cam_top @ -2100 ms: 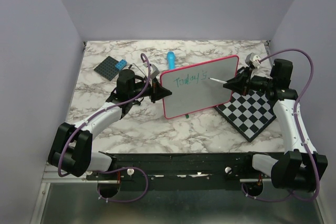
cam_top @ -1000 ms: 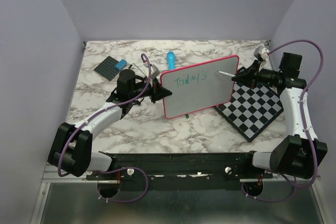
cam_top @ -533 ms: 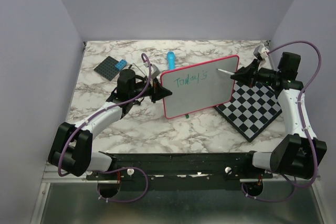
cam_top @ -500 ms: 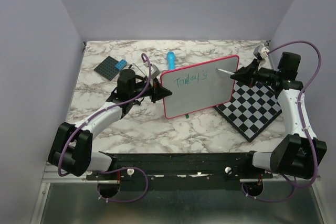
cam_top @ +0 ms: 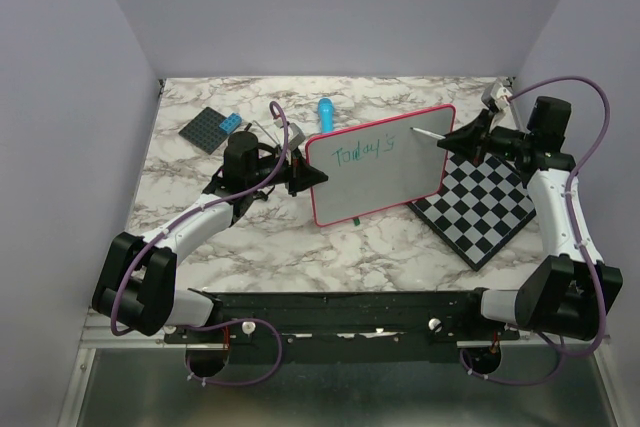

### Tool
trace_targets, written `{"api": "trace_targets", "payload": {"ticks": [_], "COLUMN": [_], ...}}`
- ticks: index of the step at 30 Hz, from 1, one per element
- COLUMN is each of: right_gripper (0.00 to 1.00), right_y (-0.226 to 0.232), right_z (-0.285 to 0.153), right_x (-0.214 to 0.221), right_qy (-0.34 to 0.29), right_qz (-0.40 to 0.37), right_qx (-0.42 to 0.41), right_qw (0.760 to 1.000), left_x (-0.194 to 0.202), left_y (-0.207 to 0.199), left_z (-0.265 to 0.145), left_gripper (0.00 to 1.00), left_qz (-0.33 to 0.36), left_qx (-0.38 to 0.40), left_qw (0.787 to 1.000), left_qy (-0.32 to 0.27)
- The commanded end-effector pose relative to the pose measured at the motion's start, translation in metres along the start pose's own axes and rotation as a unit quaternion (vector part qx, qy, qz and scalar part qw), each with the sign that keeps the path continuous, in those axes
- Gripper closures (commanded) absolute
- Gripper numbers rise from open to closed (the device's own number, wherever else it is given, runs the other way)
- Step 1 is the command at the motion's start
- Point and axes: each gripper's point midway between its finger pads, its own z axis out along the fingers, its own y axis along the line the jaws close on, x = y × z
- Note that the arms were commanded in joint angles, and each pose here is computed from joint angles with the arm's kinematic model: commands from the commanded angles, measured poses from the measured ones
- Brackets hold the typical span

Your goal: Write a sentence on the whiteboard

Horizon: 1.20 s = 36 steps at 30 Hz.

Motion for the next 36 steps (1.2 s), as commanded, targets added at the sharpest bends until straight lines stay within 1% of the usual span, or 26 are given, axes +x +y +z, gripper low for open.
{"api": "trace_targets", "payload": {"ticks": [1, 12, 22, 36], "right_gripper": [1.00, 1.00, 1.00, 1.00], "right_y": [-0.003, -0.001, 0.005, 0.006], "right_z": [0.005, 0.012, 0.014, 0.007], "right_x": [0.006, 0.005, 0.016, 0.033], "right_qy": [0.003, 0.005, 0.023, 0.053], "right_qz": [0.004, 0.008, 0.019, 0.009], "right_qx": [0.000, -0.012, -0.028, -0.005], "right_qw": [1.000, 1.000, 0.999, 0.999], "left_x": [0.043, 0.043, 0.043, 0.042], "left_y": [0.018, 0.018, 0.018, 0.017], "left_z": [-0.002, -0.002, -0.002, -0.003], "left_gripper": [1.00, 1.00, 1.00, 1.00], "left_qz": [-0.025, -0.025, -0.024, -0.023], "left_qx": [-0.045, -0.044, -0.044, -0.045], "left_qw": [0.997, 0.997, 0.997, 0.997], "left_qy": [0.065, 0.065, 0.065, 0.066]}}
